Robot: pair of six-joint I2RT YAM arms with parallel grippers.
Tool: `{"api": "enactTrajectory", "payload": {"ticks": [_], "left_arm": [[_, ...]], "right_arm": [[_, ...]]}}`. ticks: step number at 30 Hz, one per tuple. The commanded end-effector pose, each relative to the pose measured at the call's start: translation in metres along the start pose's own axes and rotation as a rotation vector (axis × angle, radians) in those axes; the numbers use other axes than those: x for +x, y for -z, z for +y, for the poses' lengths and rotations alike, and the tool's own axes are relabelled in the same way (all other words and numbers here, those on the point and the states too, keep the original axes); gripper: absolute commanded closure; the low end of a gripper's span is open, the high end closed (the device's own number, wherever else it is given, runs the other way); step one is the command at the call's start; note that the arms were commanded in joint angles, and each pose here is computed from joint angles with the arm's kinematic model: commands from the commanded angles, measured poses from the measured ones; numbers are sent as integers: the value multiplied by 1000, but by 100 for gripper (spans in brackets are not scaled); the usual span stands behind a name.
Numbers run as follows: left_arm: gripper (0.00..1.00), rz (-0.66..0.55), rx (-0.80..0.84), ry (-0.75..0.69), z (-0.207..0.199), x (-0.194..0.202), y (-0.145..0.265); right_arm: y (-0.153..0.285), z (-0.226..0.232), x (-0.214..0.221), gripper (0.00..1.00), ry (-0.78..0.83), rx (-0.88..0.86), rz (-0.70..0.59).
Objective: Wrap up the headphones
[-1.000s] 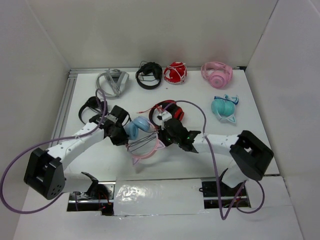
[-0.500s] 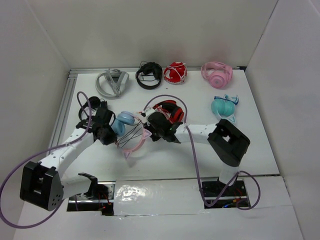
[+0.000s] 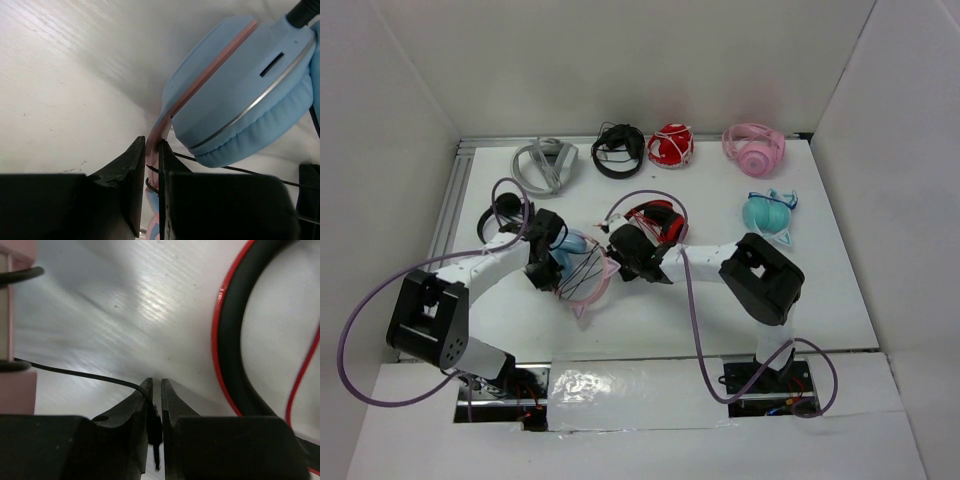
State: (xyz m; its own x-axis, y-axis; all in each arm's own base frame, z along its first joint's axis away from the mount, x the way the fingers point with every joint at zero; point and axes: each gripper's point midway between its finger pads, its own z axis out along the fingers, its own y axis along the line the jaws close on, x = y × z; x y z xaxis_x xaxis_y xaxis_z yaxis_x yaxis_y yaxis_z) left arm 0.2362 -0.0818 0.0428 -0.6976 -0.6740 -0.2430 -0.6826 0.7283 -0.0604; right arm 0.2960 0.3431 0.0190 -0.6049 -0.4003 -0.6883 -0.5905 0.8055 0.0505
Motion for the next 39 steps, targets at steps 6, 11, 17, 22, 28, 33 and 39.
{"api": "enactTrajectory", "payload": {"ticks": [6,11,17,22,28,33,39], "left_arm": [[100,-48,-283,-17,52,0,3],[100,-44,-297,-45,49,4,5],[100,-44,-355,-48,52,7,11],[100,-40,-355,-72,48,11,12],[95,-21,-338,-73,46,16,20],[55,-16,-266,-80,39,18,31],[24,-22,-173,-69,34,18,49]], "right_arm": [[15,-45,26,80,-70,222,86],[33,-60,49,59,-104,307,106],[52,-66,51,43,-159,331,77],[64,-69,63,41,-201,335,72],[86,-70,49,40,-244,314,-10],[110,-68,28,38,-277,282,-90],[146,-70,3,30,-328,261,-206]]}}
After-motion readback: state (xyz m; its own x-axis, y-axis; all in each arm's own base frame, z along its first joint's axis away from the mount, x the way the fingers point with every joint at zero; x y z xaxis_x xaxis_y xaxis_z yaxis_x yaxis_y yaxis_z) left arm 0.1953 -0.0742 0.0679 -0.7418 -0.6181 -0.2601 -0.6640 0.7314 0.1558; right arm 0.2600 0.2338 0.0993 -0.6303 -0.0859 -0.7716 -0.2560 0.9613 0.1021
